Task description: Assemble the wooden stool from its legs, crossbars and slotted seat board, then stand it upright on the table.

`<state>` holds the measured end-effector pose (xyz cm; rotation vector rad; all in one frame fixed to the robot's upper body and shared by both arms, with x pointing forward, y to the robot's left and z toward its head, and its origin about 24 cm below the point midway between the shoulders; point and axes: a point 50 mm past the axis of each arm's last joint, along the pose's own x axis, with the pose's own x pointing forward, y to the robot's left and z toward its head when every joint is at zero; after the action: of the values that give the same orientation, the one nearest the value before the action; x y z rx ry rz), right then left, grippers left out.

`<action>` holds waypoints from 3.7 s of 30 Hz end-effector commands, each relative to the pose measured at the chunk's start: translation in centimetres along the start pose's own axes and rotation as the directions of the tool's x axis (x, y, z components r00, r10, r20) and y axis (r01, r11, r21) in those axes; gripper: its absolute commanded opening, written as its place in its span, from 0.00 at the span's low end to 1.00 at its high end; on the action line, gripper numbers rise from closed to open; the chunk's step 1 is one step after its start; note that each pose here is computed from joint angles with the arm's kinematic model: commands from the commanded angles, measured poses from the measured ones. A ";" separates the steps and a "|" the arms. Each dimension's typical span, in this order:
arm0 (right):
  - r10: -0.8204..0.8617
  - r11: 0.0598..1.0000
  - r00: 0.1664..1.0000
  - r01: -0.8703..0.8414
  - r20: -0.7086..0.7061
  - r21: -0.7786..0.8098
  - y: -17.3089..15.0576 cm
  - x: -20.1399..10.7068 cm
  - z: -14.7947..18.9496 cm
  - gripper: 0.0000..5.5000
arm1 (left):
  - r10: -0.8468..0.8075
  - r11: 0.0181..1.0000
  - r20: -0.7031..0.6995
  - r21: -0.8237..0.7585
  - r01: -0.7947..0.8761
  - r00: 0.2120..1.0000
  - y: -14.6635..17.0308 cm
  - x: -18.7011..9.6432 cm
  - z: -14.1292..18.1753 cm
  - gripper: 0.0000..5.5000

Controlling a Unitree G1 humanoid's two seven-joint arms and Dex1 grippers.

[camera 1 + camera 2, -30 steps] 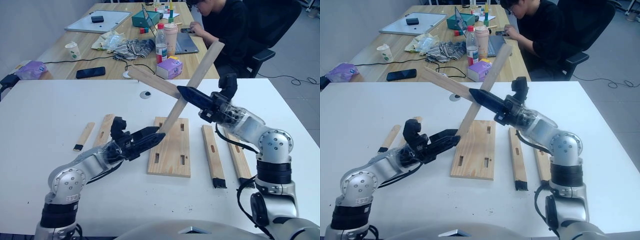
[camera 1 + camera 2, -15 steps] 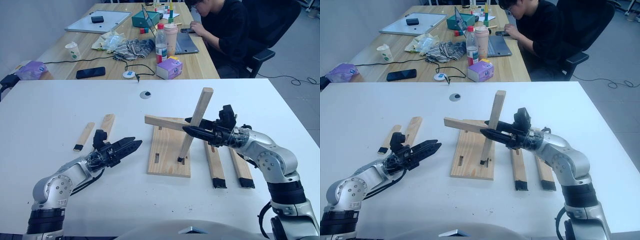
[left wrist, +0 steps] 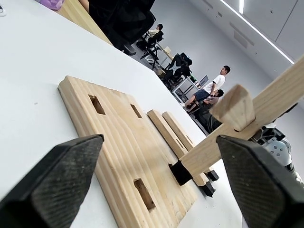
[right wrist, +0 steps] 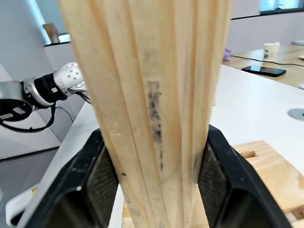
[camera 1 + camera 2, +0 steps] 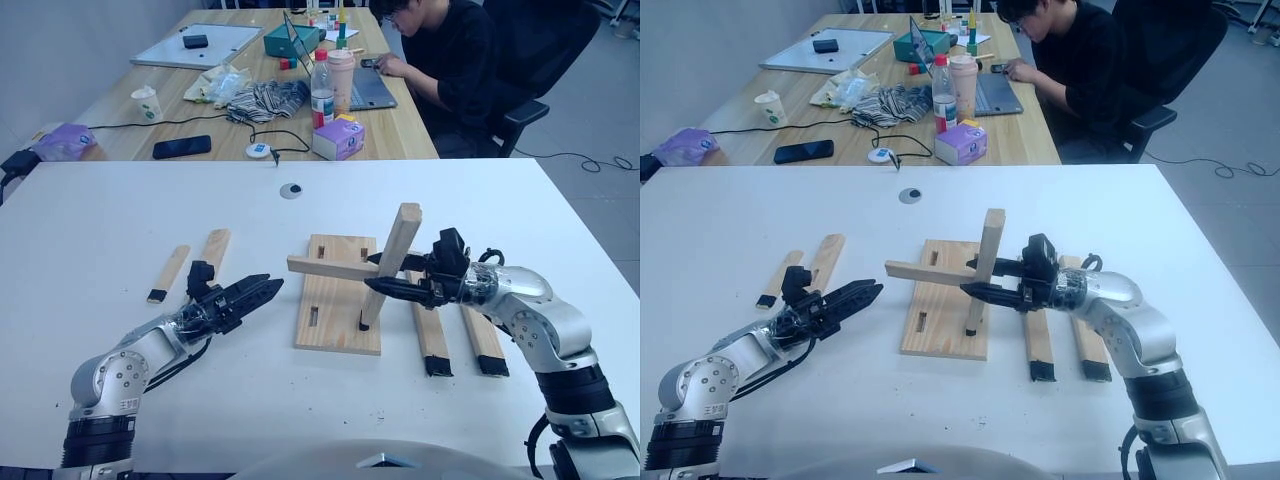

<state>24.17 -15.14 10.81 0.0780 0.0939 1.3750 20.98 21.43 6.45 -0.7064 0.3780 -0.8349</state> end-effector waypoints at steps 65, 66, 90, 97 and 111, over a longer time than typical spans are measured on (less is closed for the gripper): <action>-0.664 0.568 0.311 0.801 -0.680 -0.189 -2.8 -11.6 -5.0 0.38 | 0.398 0.869 0.252 0.204 -0.451 0.882 3.9 -1.5 3.9 0.79; -0.698 0.558 0.310 0.801 -0.645 -0.219 -3.4 -11.4 -4.5 0.38 | 0.412 0.849 0.287 0.223 -0.479 0.865 4.1 -1.7 5.4 0.79; 0.034 0.999 0.929 -0.043 0.369 0.016 -0.4 3.2 10.7 0.37 | -0.509 0.814 0.034 0.343 0.469 0.860 -11.8 8.2 10.6 0.79; 0.108 0.991 0.940 -0.128 0.325 0.041 1.0 4.0 10.1 0.37 | -0.575 0.780 0.042 0.328 0.532 0.817 -13.1 8.9 10.7 0.79; 0.107 0.990 0.934 -0.133 0.342 0.054 1.2 4.7 10.1 0.37 | -0.626 0.763 0.057 0.250 0.596 0.778 -13.9 9.2 9.9 0.65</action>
<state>25.30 -10.72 20.55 0.3754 -0.1341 1.4370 24.78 11.96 22.95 -0.6811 -0.1070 -1.4225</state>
